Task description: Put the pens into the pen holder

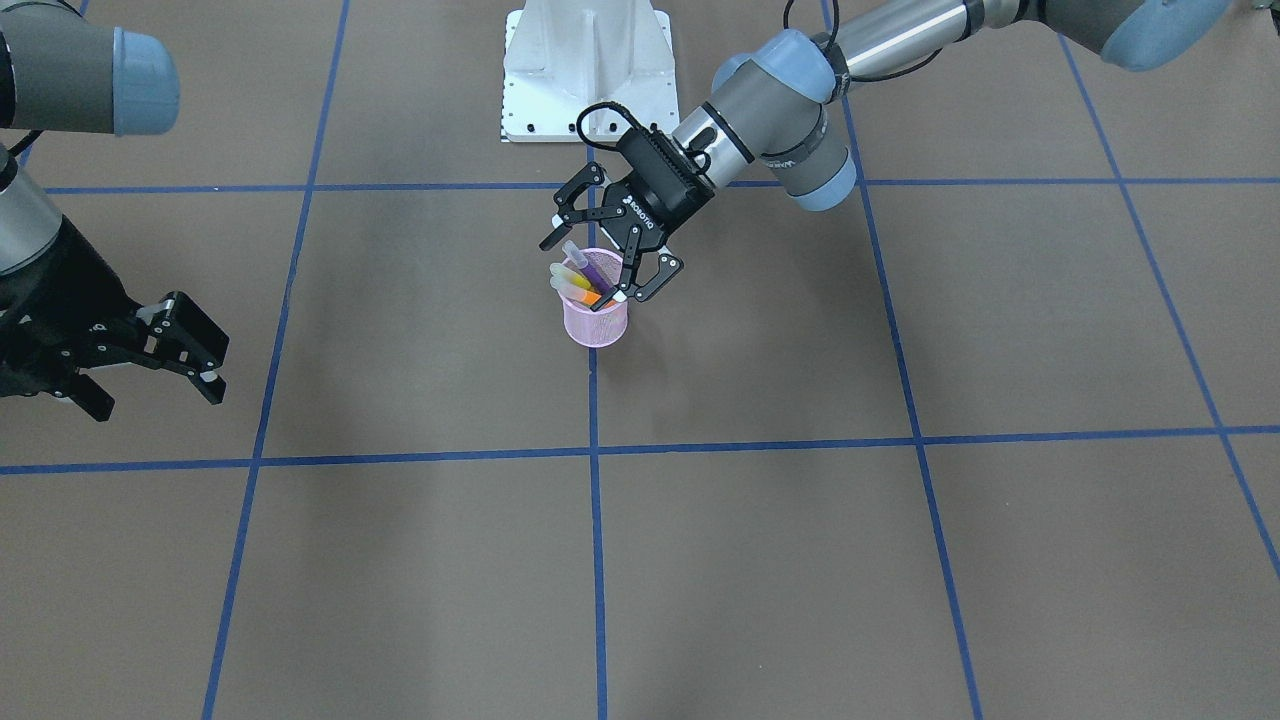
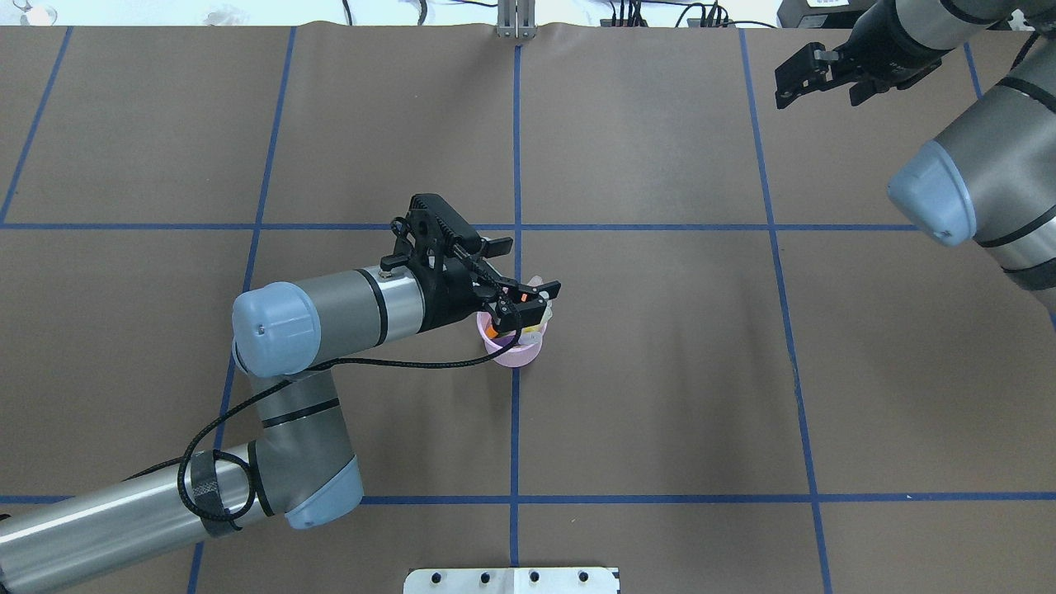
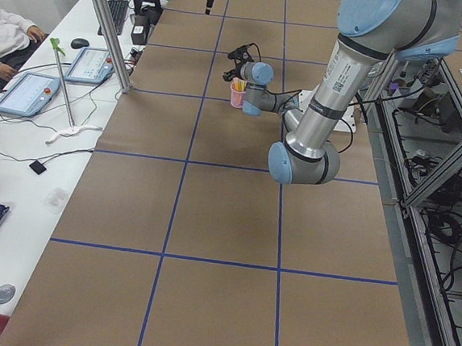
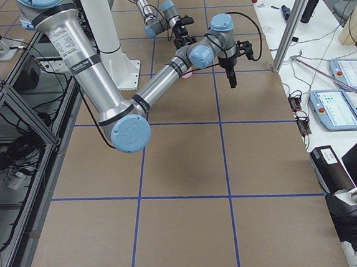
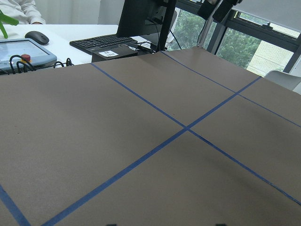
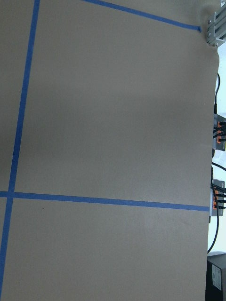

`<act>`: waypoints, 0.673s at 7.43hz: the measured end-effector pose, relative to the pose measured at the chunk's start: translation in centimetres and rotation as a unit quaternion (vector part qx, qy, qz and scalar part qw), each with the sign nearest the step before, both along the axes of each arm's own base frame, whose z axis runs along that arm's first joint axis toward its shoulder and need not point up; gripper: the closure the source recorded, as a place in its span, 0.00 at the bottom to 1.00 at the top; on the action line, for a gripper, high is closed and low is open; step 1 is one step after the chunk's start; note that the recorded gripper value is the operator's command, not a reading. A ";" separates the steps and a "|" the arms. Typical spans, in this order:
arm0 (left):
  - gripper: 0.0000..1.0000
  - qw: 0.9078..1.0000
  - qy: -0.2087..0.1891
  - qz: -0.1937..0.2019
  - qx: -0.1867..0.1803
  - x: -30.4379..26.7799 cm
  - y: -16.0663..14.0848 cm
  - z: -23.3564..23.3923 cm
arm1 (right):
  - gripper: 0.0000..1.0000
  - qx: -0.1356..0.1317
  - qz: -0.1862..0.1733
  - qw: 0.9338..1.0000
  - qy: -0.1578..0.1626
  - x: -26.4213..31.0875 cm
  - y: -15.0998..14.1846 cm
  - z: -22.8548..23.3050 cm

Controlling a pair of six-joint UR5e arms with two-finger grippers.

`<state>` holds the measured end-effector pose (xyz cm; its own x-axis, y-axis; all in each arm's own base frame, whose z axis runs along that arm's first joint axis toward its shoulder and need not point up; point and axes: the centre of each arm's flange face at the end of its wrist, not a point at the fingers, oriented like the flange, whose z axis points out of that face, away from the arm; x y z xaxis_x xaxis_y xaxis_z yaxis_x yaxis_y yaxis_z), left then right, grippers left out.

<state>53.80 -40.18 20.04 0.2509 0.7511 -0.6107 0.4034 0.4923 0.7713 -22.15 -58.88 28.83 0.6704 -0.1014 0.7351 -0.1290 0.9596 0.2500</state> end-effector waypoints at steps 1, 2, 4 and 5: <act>0.01 1.000 -0.002 0.001 -0.001 -0.1 -0.1 -0.2 | 0.00 0.000 0.000 1.000 0.000 0.2 -0.1 0.0; 0.01 1.000 -0.016 -0.002 -0.007 -0.3 -0.8 -0.2 | 0.00 0.004 0.000 1.000 0.002 0.9 -0.4 0.1; 0.02 0.996 -0.086 0.000 -0.038 -2.5 -4.4 0.2 | 0.00 0.015 -0.013 1.000 0.013 3.4 -1.0 1.4; 0.02 0.988 -0.138 0.005 -0.070 -4.9 -7.0 0.2 | 0.00 0.019 -0.025 0.999 0.018 5.4 -1.3 3.0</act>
